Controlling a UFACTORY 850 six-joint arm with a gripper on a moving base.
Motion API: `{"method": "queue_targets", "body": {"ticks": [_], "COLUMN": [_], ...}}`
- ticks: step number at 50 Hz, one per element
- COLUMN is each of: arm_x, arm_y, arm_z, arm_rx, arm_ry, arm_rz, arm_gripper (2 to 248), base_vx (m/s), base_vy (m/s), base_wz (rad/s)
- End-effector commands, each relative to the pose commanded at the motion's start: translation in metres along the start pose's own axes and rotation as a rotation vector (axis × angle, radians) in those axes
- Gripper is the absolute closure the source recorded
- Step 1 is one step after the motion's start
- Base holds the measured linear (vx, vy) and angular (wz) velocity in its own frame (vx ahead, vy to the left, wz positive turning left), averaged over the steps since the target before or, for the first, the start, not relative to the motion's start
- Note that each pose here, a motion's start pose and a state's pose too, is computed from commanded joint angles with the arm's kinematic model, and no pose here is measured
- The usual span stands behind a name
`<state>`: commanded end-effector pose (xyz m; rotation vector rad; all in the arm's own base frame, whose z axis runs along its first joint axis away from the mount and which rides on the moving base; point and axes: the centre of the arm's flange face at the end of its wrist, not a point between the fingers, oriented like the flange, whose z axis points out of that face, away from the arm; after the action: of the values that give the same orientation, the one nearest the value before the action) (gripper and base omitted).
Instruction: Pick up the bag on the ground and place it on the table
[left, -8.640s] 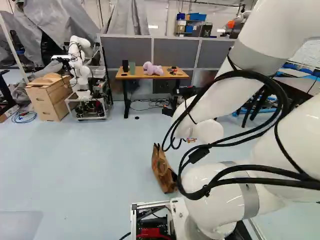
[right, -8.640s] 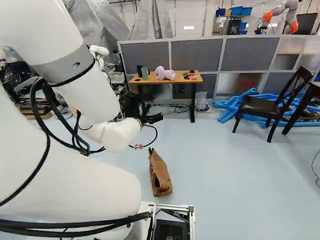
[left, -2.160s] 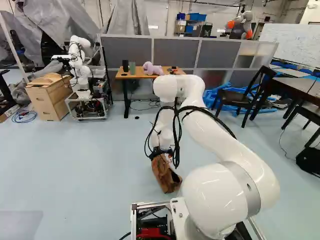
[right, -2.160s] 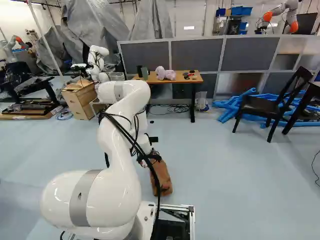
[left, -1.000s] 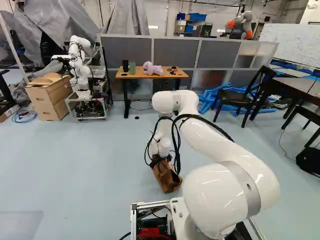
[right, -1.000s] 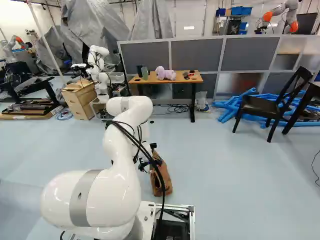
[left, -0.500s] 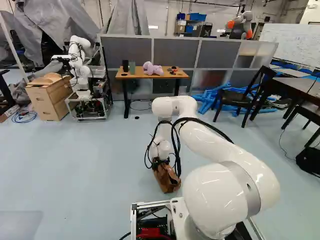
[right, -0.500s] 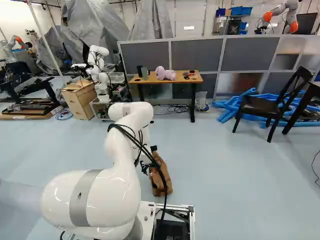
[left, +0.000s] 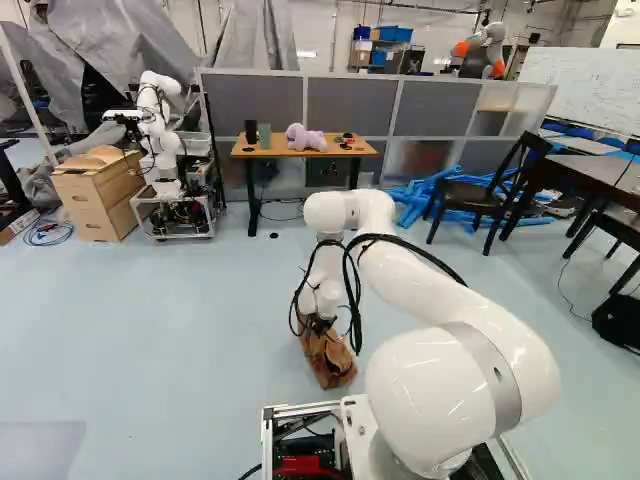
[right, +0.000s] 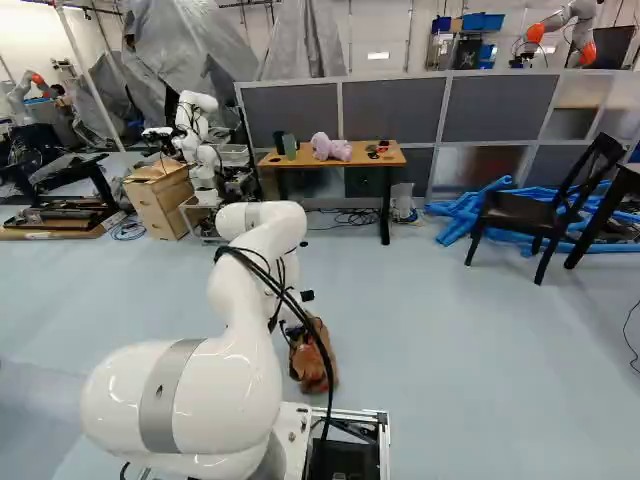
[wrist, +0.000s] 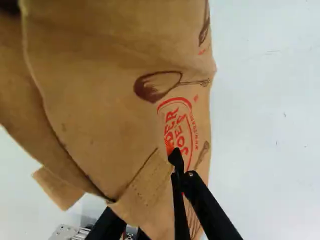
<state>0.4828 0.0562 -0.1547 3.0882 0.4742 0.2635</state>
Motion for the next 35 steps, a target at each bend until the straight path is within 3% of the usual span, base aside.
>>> {"method": "queue_targets", "body": {"ticks": [35], "arm_x": [0.008], "arm_y": [0.002], "arm_z": [-0.052], "arm_rx": [-0.002], "arm_ry": [0.008], "arm_rz": [0.0], "arm_gripper": [229], "base_vx": [0.0], "base_vy": [0.0], "base_wz": [0.0]}}
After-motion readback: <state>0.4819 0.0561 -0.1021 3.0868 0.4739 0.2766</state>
